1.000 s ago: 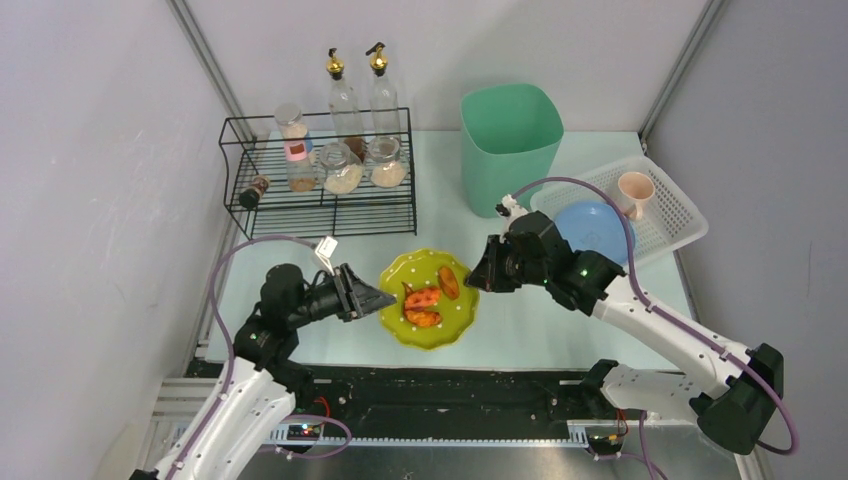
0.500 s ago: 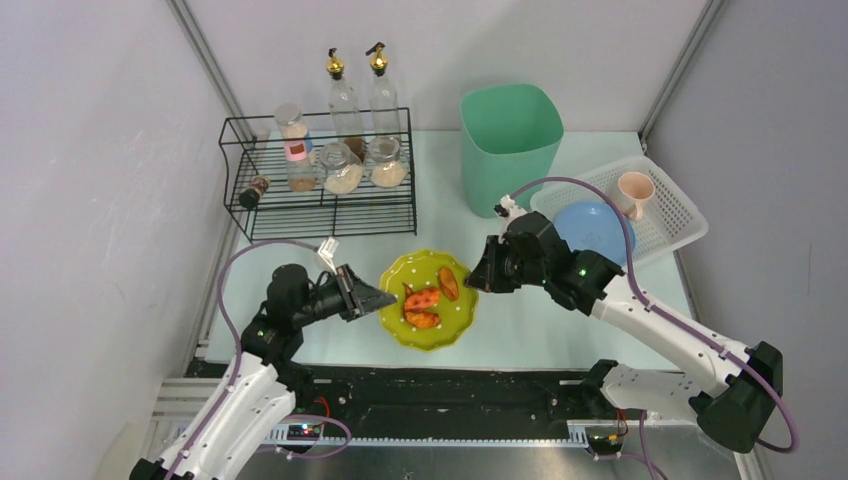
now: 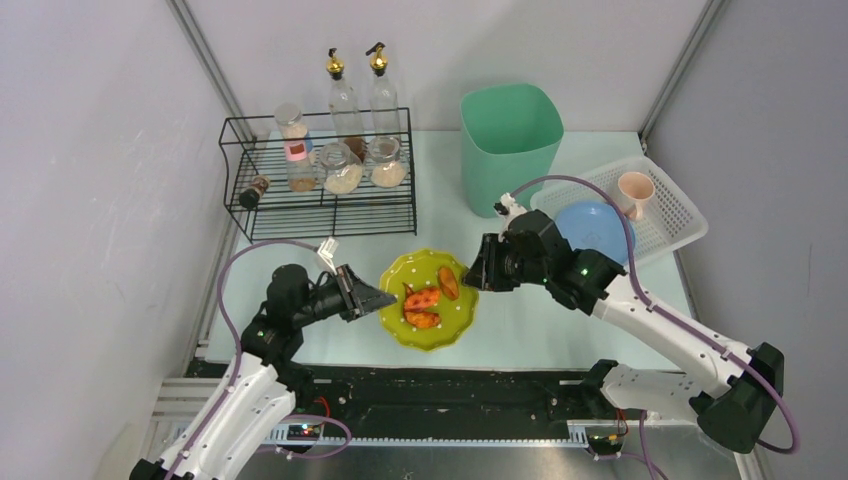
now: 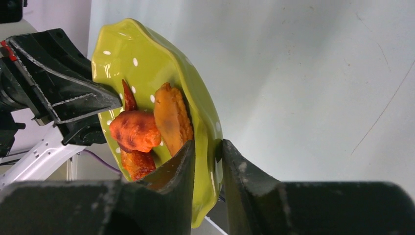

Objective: Clear the kitchen counter

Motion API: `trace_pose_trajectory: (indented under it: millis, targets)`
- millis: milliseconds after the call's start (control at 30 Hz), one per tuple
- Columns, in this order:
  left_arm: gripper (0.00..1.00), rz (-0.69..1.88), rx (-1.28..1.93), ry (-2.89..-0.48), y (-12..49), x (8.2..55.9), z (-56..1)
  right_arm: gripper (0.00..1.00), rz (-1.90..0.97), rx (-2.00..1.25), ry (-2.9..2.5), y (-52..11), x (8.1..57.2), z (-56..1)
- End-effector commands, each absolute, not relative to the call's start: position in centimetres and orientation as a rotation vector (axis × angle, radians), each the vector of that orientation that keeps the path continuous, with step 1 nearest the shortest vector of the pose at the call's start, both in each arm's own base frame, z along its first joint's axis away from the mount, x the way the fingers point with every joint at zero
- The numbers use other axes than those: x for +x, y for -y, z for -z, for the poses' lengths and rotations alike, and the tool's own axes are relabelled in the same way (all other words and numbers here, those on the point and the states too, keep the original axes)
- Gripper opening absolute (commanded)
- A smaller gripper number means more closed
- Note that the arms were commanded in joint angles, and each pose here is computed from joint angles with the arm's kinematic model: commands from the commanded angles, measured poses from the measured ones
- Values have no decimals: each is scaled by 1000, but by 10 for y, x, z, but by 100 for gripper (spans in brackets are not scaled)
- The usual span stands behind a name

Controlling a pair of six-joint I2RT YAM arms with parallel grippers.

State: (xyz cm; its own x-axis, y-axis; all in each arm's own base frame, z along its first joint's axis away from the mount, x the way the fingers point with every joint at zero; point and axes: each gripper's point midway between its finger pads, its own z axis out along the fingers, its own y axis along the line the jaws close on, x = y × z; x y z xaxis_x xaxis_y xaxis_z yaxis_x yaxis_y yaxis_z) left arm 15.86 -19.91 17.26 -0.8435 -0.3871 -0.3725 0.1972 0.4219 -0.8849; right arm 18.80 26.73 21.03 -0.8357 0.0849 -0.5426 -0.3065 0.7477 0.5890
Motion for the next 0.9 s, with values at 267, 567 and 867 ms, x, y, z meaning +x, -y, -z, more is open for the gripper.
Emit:
trace_pose_trajectory:
  millis: [267,567,867]
  targets:
    - [0,1571,-43,-2007,208,149,-217,41,-1100,-222,-2237,-281,183,-259]
    - [0,1584,-32,-1978,208,146,-226,45,-1058,-151,-2248,-256,179,-244]
    - [0,1594,-23,-1967,208,144,-230,46,-1083,-102,-2282,-249,173,-219]
